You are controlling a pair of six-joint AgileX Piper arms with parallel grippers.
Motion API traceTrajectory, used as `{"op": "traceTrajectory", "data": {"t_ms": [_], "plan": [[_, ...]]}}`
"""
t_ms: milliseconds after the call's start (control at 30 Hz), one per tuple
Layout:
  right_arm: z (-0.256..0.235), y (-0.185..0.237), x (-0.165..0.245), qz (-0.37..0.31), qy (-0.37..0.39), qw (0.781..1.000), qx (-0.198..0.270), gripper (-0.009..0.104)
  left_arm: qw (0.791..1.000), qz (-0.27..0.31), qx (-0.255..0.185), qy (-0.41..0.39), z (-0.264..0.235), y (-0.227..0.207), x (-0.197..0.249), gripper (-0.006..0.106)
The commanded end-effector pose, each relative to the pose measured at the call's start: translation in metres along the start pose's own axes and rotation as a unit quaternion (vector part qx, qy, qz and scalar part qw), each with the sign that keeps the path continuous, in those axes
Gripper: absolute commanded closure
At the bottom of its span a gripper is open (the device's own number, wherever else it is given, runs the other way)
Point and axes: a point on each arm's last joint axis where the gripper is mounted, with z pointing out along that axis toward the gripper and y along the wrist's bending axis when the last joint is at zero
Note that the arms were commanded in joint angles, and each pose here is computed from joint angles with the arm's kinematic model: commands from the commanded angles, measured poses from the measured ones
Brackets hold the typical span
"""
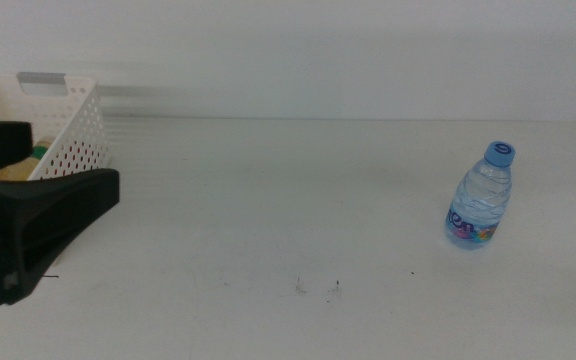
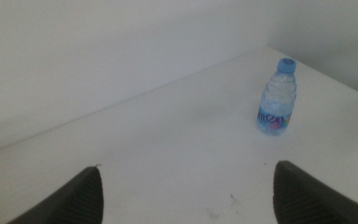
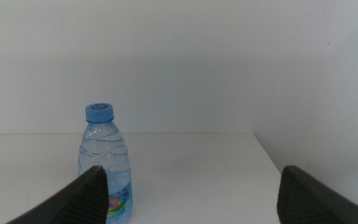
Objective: Use arms to grab the bottles and put them into the dustbin to the left of the table.
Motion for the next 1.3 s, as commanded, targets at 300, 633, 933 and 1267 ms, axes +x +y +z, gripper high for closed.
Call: {"op": "traceTrajectory", "data": {"t_ms": [300,633,933,1267], "plan": [[0.000,0.000,0.000,-0.004,-0.004,1.000,0.004,0.007,1.000,-0.006,0.001,-0.024,-0.007,-0.002,-0.001,0.007],[0.000,-0.001,-0.002,-0.006,-0.015,1.000,0.005,0.007,1.000,-0.002,-0.002,-0.026,-0.007,-0.001,-0.002,0.007],[0.017,0.000,-0.009,-0.012,-0.027,1.000,0.001,0.007,1.000,-0.002,-0.002,-0.026,-0.007,-0.001,-0.002,0.007],[0.060,0.007,0.005,-0.035,0.039,0.998,-0.035,0.007,1.000,0.000,-0.002,-0.026,-0.007,-0.001,-0.002,0.007]]}}
